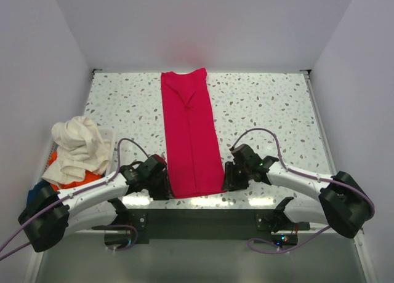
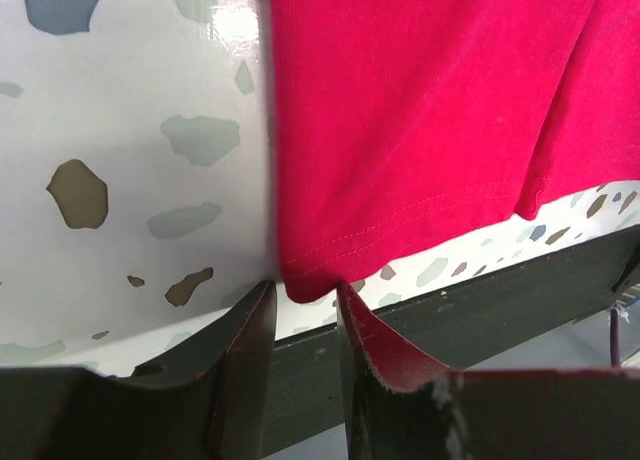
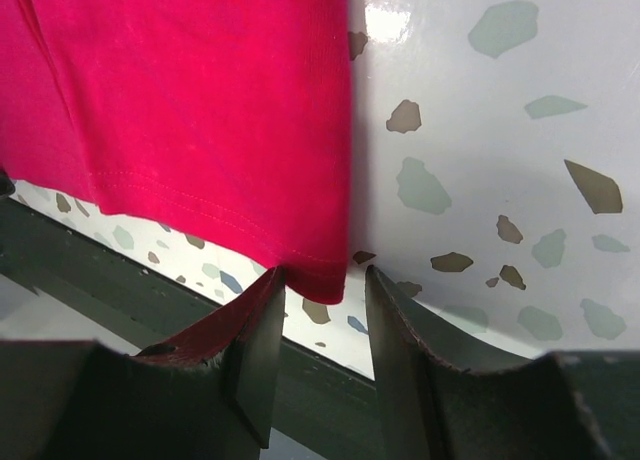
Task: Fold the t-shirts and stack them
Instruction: Fold the tshirt
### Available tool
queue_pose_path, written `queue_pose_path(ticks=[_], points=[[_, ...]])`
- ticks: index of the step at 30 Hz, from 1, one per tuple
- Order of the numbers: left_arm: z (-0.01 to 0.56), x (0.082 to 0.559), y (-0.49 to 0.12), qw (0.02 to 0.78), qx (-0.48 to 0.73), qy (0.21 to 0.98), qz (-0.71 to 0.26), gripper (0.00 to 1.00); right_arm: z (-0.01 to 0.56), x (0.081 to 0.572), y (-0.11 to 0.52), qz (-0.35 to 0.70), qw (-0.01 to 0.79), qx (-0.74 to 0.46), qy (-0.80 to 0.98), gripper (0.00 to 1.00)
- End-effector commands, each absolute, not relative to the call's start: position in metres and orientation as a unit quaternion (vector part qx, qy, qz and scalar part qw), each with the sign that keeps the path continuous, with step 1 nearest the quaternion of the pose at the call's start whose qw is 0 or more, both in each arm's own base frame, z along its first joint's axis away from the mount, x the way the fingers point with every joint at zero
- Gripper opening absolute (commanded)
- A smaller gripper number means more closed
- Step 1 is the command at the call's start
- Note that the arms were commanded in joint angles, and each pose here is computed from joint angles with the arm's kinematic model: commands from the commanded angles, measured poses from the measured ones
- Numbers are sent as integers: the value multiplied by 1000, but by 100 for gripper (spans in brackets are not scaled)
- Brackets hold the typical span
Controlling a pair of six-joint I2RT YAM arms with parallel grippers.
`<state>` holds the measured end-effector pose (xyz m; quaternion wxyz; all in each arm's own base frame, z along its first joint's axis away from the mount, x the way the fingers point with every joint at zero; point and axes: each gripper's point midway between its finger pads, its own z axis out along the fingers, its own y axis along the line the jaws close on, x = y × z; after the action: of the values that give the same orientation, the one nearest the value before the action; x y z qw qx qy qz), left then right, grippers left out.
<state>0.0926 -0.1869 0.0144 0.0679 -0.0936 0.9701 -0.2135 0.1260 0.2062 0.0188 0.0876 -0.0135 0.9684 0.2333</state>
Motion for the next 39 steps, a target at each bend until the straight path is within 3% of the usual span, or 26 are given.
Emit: queue_pose_path(ticks=[1,11,14,22,39], points=[[4,87,-181,59,-105,973,-198,35,17,125,209,242,86,-8,966,41],[7,95,-190,73,-102,968,-218,28,10,126,211,246,84,0,966,34],[7,96,-194,71,-99,967,-225,22,8,125,211,247,81,2,966,31],[9,93,-197,62,-82,968,-229,0,4,119,208,243,71,-14,967,3],[34,84,-198,76,-29,975,-208,0,19,96,202,240,92,-36,966,0]])
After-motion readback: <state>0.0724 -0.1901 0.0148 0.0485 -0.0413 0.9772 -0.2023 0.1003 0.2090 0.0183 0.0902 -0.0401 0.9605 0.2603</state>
